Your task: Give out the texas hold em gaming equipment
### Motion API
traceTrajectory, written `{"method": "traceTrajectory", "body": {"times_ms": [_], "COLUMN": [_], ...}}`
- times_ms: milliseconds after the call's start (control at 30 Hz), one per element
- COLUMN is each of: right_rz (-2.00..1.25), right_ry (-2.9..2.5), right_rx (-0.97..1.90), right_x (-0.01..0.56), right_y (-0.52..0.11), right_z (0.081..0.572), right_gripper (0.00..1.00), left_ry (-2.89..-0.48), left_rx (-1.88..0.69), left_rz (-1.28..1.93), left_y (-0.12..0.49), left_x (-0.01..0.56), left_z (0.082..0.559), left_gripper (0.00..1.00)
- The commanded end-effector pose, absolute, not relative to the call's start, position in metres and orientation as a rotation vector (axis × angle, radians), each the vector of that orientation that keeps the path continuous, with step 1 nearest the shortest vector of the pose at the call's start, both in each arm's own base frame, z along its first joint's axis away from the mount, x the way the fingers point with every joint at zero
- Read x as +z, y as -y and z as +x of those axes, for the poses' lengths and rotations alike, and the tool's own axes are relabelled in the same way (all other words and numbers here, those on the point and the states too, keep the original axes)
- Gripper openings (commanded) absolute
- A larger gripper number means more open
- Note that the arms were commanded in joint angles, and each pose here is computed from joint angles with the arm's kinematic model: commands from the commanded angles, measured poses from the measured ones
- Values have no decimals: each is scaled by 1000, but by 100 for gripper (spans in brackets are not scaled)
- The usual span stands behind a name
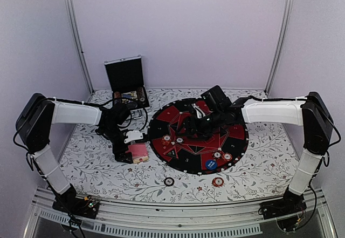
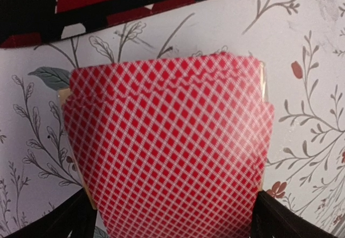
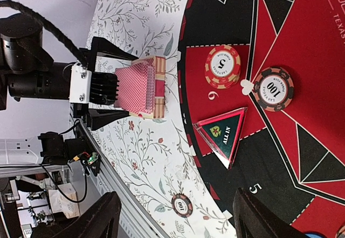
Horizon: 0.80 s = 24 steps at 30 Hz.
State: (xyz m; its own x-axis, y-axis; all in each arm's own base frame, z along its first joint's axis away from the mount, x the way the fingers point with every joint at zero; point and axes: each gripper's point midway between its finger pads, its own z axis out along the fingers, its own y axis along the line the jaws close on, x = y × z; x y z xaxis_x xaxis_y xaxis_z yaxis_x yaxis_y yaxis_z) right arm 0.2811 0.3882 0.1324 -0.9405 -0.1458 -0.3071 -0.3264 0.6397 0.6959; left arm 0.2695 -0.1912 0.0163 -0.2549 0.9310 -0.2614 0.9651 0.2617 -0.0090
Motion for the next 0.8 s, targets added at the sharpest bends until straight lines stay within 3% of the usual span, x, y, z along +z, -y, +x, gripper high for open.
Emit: {"method": "traceTrajectory", "body": {"times_ms": [0, 367, 767], "right_rz": [-392, -399, -391], "right_ry": [-2641, -2665, -2655], "right_rx": [1248, 1277, 1384], "right_x": [125, 107, 102], "right_y": [-401, -414, -430], "right_z": [278, 274, 271], "right_gripper": [75, 75, 75], "left_ry": [-2324, -2349, -2347], "left_rx": [-273, -239, -261], "left_rz": [1824, 1794, 1789], "left_y": [195, 192, 194], "left_x": [12, 14, 19], "left_z": [262, 268, 268], "left_gripper": [95, 81, 58]}}
